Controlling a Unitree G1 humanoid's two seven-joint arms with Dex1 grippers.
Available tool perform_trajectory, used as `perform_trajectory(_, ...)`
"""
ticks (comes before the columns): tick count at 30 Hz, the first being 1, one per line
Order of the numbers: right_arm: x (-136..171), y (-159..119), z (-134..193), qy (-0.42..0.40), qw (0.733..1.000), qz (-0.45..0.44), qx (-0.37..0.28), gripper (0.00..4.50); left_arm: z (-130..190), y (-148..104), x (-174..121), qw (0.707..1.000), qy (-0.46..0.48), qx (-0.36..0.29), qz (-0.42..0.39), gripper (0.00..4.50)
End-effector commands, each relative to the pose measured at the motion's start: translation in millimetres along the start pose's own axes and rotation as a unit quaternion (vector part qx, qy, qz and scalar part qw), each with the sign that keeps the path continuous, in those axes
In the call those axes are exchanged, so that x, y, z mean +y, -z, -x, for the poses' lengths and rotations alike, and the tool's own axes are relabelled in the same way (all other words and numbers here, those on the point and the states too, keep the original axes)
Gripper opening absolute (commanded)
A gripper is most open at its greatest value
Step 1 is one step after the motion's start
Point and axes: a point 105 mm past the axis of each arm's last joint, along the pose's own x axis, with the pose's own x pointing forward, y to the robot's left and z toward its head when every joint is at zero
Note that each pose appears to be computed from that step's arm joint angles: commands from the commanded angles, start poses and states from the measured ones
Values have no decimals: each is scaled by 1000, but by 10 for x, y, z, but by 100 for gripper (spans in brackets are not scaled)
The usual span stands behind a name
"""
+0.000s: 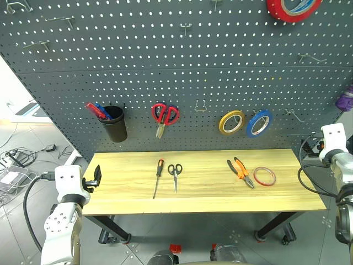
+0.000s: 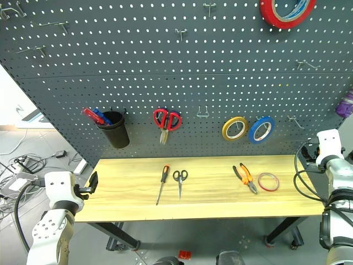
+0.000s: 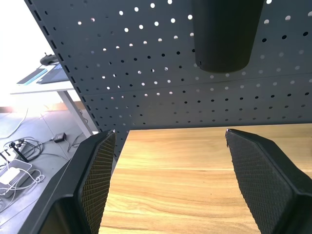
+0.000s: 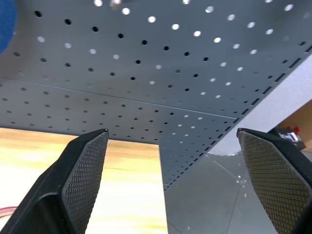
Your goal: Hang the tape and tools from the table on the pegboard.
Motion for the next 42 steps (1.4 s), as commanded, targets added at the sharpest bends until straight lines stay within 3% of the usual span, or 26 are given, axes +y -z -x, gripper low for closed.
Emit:
perform_trajectory(1,-2,-248,-37,-1,999,2,-39,450,-10,-142,39,999,-7,-26,-19,379)
perform_trajectory(13,101,-248,-40,-30,998,24,-41,450,49,-122,108,999,-22,-24,-41,379)
perform_trajectory(18,255,-218,-7,-76,996,23,-50,450,161,-182,62,999,-12,-46,-8,379)
perform_trajectory(24,471,-56,69,-118,992,46,-24,450,244,-235,-176,998,48,-34,21,379)
perform_trajectory(28,670,64,188,-160,985,63,8,450,208,-463,-360,991,101,-48,73,379)
perform_trajectory(30,729,54,253,-175,982,67,11,450,201,-624,-575,981,168,-59,76,379)
perform_trajectory(35,899,65,409,-226,970,81,36,450,247,-842,-1074,948,313,-60,-19,379)
perform_trajectory(38,1026,151,463,-264,958,89,67,450,388,-911,-1480,892,432,-76,-107,379)
perform_trajectory(42,1182,195,425,-294,945,109,94,450,535,-893,-1844,824,539,-87,-151,379)
